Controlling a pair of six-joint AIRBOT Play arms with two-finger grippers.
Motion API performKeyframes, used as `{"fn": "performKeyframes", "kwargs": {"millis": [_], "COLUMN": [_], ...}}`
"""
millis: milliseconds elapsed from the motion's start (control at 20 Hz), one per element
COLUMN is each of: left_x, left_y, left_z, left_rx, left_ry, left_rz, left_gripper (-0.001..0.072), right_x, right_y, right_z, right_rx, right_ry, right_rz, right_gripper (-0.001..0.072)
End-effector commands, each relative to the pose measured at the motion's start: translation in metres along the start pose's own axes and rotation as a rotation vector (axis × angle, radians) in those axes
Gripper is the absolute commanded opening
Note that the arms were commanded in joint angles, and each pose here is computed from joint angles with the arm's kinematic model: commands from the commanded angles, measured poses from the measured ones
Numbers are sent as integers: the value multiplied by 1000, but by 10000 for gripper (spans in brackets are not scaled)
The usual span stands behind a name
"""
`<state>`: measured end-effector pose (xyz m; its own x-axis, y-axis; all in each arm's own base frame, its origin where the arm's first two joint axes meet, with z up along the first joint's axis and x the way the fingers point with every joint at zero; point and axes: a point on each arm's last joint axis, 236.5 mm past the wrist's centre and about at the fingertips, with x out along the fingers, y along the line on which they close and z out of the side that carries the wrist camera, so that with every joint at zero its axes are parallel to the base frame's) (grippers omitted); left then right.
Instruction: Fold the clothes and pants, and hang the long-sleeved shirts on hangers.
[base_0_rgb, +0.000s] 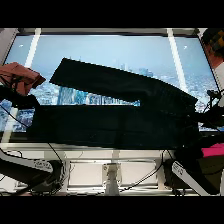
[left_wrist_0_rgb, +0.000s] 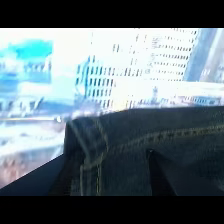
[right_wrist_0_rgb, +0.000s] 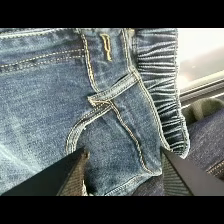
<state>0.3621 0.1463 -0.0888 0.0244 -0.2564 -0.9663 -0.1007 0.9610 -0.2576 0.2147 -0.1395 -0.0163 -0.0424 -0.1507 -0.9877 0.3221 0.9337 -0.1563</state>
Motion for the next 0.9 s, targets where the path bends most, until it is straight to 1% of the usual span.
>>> {"fn": "performKeyframes", "kwargs": {"millis": [0,150,200,250,350,400,450,600,850], "left_x": [16,19,19,19,19,19,18,11,-19], "left_y": [-1,-1,-1,-2,-5,-9,-13,-23,-26], "left_z": [2,1,1,1,2,4,6,12,25], "left_rx": [17,14,14,14,14,21,21,44,71], "left_ry": [14,22,23,24,16,7,-1,-32,-87], "left_rz": [-31,-38,-39,-40,-54,-71,-86,-125,-102], "left_gripper": [479,464,395,215,195,128,30,31,31], "right_x": [0,0,0,0,0,0,0,0,0], "right_y": [4,8,8,8,8,8,8,8,8], "right_z": [1,0,0,0,0,0,0,1,2], "right_rx": [3,15,17,17,17,17,17,16,16], "right_ry": [-3,-2,-2,-2,-2,-2,-2,-3,-8], "right_rz": [15,31,31,31,31,32,32,31,31], "right_gripper": [508,508,508,508,507,507,507,507,506]}}
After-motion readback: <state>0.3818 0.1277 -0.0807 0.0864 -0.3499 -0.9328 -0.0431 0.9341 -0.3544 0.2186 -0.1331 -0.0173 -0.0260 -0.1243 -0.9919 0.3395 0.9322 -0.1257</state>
